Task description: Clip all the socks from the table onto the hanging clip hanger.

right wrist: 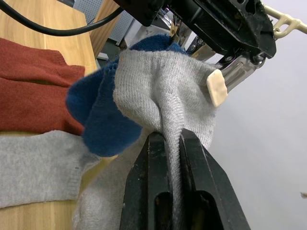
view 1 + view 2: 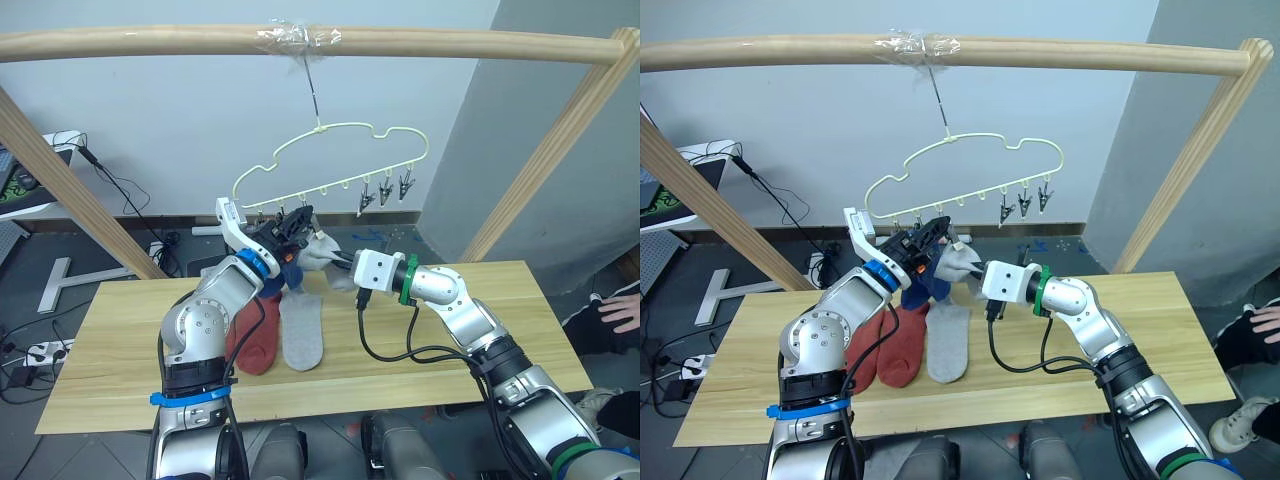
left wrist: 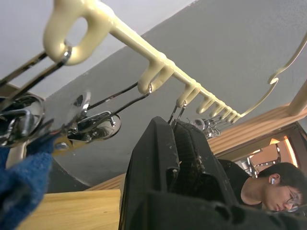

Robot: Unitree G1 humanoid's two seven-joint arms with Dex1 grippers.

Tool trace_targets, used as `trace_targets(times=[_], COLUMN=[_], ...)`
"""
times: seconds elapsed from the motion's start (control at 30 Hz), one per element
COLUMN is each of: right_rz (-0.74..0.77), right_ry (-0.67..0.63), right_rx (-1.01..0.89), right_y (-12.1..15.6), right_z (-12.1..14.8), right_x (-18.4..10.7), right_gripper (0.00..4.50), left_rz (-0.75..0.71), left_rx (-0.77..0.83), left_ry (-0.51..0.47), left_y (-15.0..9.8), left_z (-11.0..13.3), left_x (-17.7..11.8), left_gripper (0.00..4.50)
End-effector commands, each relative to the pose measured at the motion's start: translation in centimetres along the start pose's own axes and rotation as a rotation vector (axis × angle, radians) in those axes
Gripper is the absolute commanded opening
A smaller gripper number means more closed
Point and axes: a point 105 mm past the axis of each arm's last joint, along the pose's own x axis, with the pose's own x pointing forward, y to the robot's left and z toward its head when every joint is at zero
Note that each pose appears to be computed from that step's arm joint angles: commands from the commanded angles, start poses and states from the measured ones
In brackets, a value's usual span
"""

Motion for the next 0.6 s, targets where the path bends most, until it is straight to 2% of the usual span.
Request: trace_targets(times=[0.03, 0.13, 0.27, 0.47, 0.5, 0.6], right_rz=[-0.050, -0.054, -0.053, -0.051, -0.052, -0.058], right_ry=[-0.034, -0.035, -0.035, -0.034, -0.034, -0.036], right_rx=[-0.028, -0.029, -0.020, 0.004, 0.008, 0.032], right_y=[-1.44, -1.52, -1.43, -1.26, -1.25, -1.27], right_z=[0.94, 1.02, 0.97, 0.81, 0.79, 0.77], right_x=[-0.24, -0.21, -0.17, -0.12, -0.11, -0.04], right_gripper=[0.00, 0.00, 0.00, 0.00, 0.00, 0.00], left_rz=[-0.041, -0.053, -0.047, -0.047, -0.046, -0.040], left_rx=[0.035, 0.034, 0.040, 0.044, 0.047, 0.063], left_ry=[-0.011, -0.010, -0.013, -0.009, -0.007, 0.007], left_y=[-0.95, -1.09, -0.95, -1.04, -1.05, -1.04], left_z=[0.42, 0.41, 0.54, 0.44, 0.38, 0.09], left_x=[-0.02, -0.05, -0.02, -0.35, -0.43, -1.01], left_gripper=[0.31, 1.12, 2.47, 4.24, 4.47, 4.47])
